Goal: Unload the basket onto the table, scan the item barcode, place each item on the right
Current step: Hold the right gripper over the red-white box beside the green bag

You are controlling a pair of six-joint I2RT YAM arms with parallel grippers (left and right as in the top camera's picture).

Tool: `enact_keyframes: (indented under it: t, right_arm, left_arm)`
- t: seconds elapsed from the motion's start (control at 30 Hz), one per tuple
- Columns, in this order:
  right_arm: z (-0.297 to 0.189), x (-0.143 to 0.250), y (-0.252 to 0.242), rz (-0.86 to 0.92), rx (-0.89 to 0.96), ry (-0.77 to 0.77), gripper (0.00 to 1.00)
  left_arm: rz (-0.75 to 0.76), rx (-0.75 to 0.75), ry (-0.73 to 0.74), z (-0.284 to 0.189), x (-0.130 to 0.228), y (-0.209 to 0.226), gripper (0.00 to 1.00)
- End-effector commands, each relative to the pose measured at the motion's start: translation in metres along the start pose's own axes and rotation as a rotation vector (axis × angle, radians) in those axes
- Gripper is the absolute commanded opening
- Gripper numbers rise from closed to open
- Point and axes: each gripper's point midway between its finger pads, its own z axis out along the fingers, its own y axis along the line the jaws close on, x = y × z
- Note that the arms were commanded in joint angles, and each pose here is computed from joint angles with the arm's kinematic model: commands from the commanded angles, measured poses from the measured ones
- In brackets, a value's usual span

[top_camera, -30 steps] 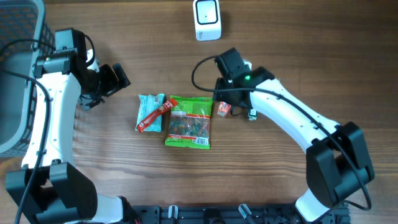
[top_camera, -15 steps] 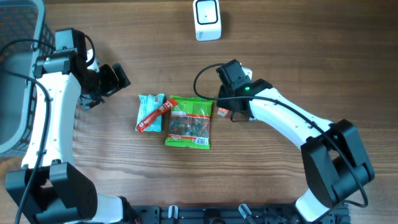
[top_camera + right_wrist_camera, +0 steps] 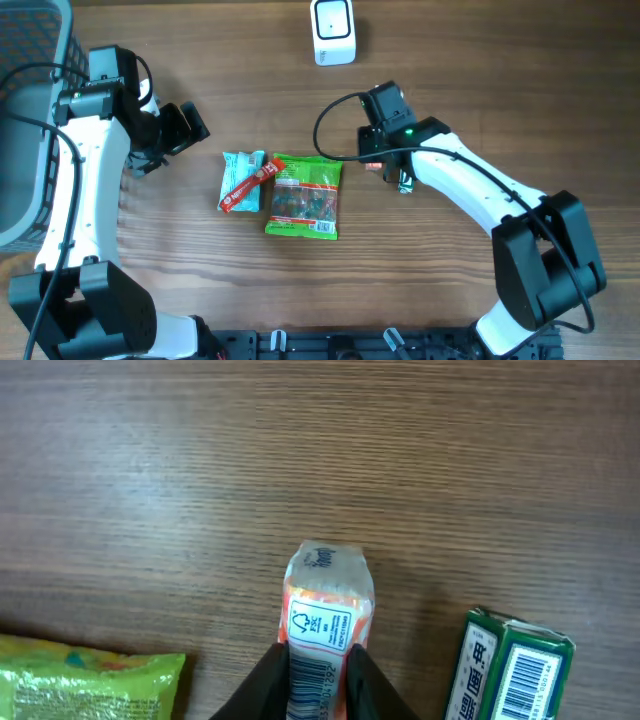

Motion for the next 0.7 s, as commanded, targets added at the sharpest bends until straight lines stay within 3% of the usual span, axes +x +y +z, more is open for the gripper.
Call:
enact_keyframes:
  t: [0.0,0.13,0.53,0.67]
  right_arm:
    - [-0.008,-0.017,0.001,-0.044,0.005,-0.051,0.18]
    - [-0.010,-0.032,0.003,-0.053,0.005,-0.113,0.19]
    - [-0.010,-0.023,0.000,-0.060,0.019,-0.076,0.18]
    - [-0.010,-0.023,0.000,-0.059,0.018,-0.077,0.22]
  left_arm:
    - [-0.010,-0.002,-0.013,-0.003,0.000,0.001,1.00]
    - [-0.010,-0.002,-0.013,-0.003,0.000,0.001,1.00]
    - [-0.010,-0.002,-0.013,-0.003,0.000,0.001,1.00]
    - [-0.010,-0.002,-0.013,-0.003,0.000,0.001,1.00]
